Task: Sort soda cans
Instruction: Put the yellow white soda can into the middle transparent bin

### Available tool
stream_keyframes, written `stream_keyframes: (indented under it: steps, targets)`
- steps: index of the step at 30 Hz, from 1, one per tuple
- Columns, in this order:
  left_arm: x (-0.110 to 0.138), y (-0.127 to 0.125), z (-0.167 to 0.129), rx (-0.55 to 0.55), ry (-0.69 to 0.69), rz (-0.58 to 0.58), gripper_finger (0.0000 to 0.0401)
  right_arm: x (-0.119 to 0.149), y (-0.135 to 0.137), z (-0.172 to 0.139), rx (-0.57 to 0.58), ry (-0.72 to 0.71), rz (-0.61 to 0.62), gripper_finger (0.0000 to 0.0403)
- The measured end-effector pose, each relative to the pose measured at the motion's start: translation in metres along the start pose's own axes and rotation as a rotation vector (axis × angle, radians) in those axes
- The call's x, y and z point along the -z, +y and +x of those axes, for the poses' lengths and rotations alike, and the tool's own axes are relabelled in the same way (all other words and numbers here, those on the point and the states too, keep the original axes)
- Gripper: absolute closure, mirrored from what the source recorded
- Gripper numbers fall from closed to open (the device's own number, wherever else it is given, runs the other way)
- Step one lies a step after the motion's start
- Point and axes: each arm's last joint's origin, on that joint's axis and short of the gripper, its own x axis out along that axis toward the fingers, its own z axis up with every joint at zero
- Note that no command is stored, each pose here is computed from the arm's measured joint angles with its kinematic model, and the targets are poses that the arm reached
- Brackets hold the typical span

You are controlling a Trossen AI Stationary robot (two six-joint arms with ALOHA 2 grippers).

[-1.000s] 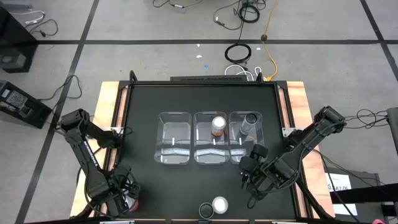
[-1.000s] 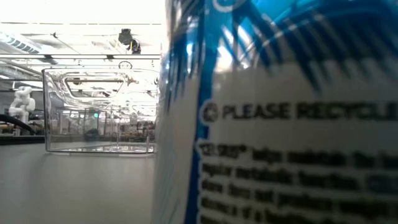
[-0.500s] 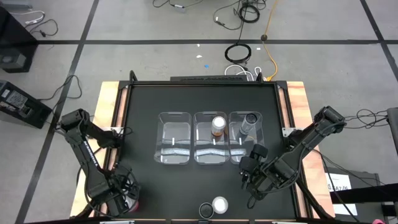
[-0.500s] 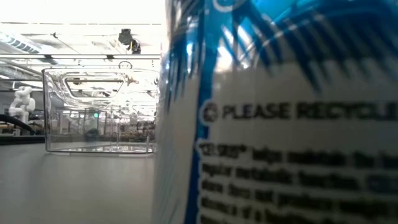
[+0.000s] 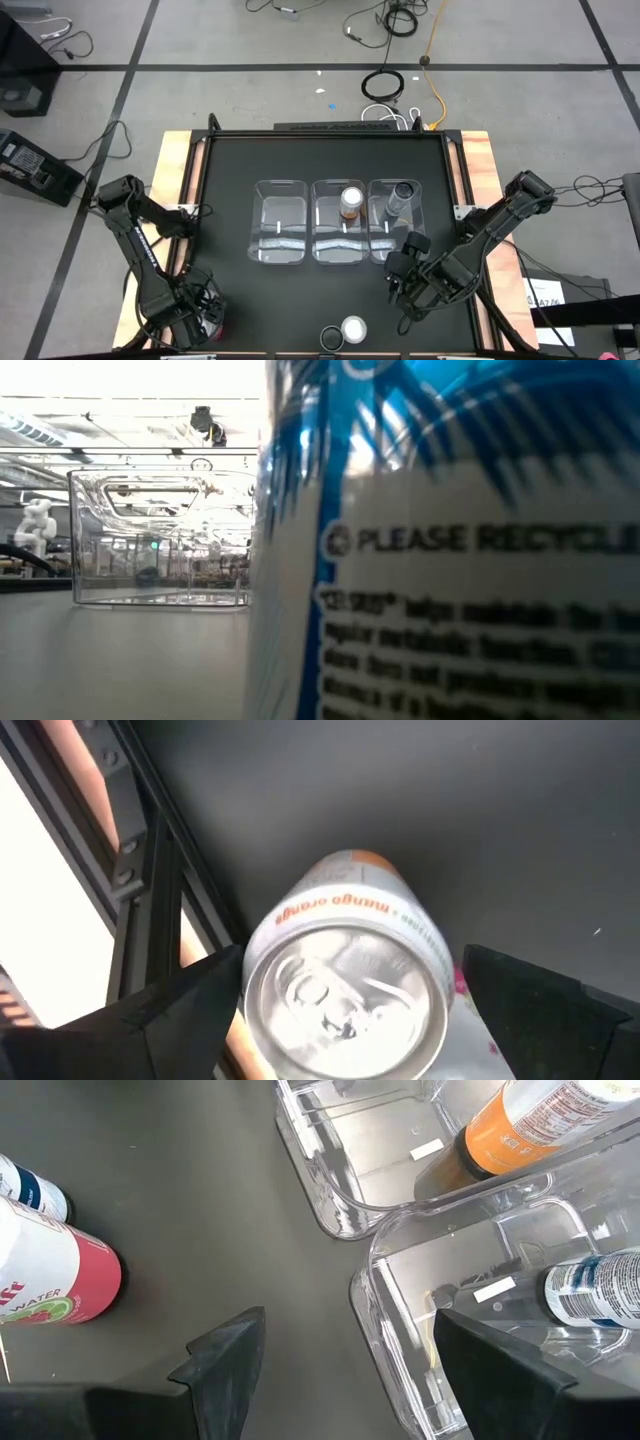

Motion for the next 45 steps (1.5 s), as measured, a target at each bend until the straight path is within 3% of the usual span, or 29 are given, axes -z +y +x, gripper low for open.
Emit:
stream_keyframes:
  steps: [11,22,33,45]
  targets:
    - [0.002,0.000,0.000,-0.021,0.044,-0.006,0.0021,0.000,0.000,0.000,0.000,0.000,-0.002,0.0122]
    - [0.002,0.000,0.000,-0.019,0.047,-0.006,0.0088,0.000,0.000,0.000,0.000,0.000,-0.002,0.0122]
    - [-0.001,0.002,-0.004,-0.010,0.055,-0.008,0.0088,0.000,0.000,0.000,0.001,0.000,-0.003,0.0122]
    - [-0.037,0.033,-0.045,0.093,0.083,-0.020,0.0088,0.000,0.000,0.000,0.004,-0.005,-0.001,0.0122]
